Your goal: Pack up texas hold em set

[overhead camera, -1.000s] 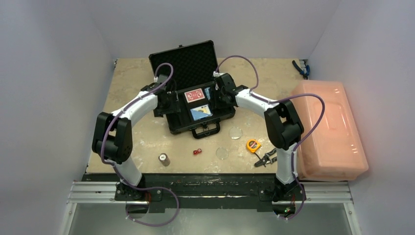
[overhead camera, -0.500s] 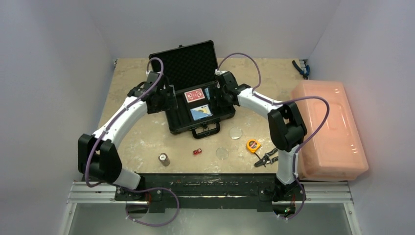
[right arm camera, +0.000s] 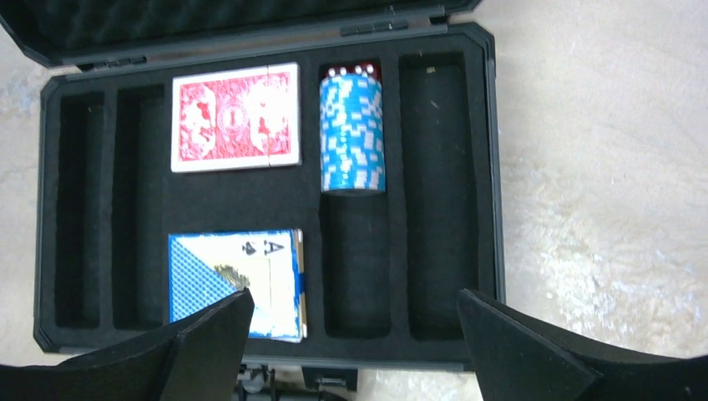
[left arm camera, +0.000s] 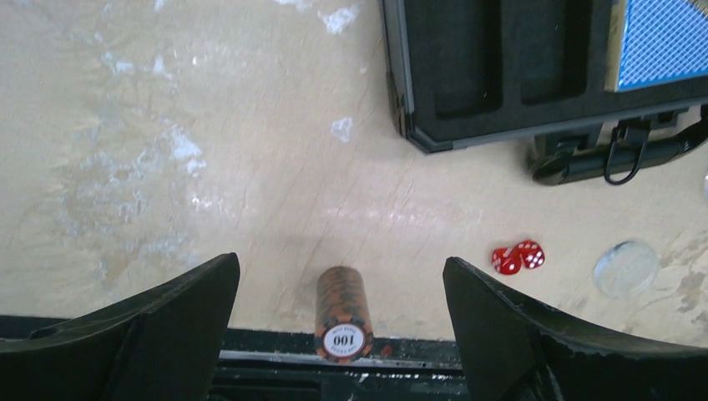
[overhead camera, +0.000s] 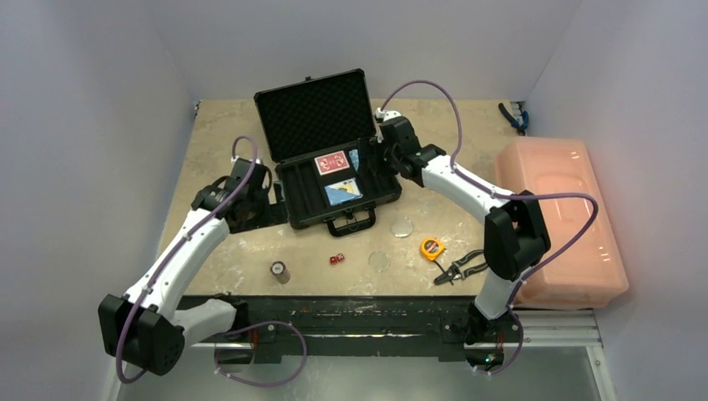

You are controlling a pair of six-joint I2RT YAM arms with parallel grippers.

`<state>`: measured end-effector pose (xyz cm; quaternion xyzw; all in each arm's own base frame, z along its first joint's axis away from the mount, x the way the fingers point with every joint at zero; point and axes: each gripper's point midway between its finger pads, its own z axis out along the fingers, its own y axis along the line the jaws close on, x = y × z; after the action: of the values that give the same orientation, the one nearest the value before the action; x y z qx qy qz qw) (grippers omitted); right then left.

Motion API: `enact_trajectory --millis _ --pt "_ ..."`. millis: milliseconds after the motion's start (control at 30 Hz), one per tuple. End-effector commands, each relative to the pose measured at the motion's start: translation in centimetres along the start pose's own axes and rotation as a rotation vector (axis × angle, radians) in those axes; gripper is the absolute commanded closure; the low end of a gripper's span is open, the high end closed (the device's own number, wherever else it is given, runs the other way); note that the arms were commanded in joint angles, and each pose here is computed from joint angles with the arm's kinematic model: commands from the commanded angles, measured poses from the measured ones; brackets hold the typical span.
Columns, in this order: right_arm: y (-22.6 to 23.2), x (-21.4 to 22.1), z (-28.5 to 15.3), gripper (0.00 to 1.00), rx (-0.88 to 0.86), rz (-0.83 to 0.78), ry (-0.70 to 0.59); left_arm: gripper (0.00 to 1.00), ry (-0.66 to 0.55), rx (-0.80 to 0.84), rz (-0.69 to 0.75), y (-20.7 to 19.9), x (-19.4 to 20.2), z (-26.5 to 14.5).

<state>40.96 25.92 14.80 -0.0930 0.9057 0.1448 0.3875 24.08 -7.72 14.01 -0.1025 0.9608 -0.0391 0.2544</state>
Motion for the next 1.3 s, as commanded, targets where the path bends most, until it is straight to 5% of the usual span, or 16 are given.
enact_trajectory --millis 0,633,1267 --pt "0.3 -0.9 -2.1 0.01 -0.017 0.032 -0.056 0.04 0.049 -0.008 -0.056 1.0 2.9 -1.4" --pt "-0.1 0.5 -4.0 0.01 -0.049 0.035 -0.108 0.23 0.189 -0.028 -0.121 0.9 10.5 -0.6" --pt "0.4 2.0 -3.4 0.02 -0.093 0.014 -0.069 0.48 0.247 -0.02 -0.103 0.3 12.4 1.5"
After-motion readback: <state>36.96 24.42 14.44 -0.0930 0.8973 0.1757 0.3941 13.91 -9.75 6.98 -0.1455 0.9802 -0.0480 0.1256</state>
